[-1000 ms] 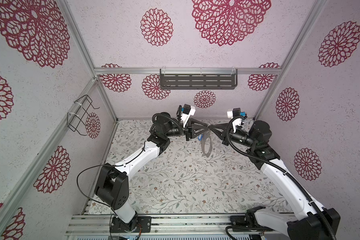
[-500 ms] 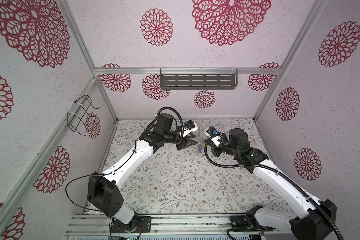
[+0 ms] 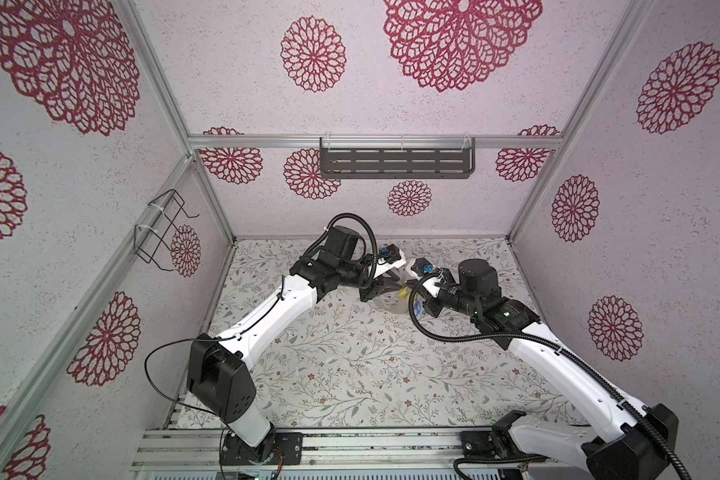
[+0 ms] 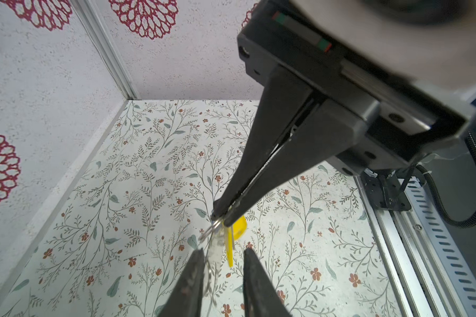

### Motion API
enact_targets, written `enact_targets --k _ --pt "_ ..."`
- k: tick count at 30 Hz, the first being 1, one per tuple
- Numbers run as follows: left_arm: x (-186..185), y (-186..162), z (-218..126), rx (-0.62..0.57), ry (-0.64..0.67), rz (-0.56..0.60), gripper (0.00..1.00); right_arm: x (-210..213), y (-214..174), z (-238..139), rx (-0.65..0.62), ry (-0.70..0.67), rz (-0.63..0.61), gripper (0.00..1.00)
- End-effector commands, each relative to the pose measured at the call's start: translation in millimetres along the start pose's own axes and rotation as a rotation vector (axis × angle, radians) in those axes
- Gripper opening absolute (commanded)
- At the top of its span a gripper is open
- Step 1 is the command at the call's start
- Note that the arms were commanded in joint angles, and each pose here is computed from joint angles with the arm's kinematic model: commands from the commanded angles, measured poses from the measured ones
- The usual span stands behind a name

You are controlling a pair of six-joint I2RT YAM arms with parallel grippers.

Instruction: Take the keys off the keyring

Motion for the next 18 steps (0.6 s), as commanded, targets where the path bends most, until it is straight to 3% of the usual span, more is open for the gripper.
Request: enact_targets --k 1,18 --pt "-1.5 5.4 4.0 -0.015 -0.024 0.017 0.26 -2.3 32.9 -13.6 -0.112 -0.006 -0.034 0.0" --pt "1.4 14.1 13.6 -0.036 -0.03 0.014 0.27 5.2 31.8 -13.2 -0.112 0.034 -0.015 0.0"
Point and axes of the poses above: each gripper's point midway between its finger pads, its own z axis out along the fingers, its own x axis along the line the jaws close on, y = z × x, the point moved 3 cm from there along -z, back along the fingers
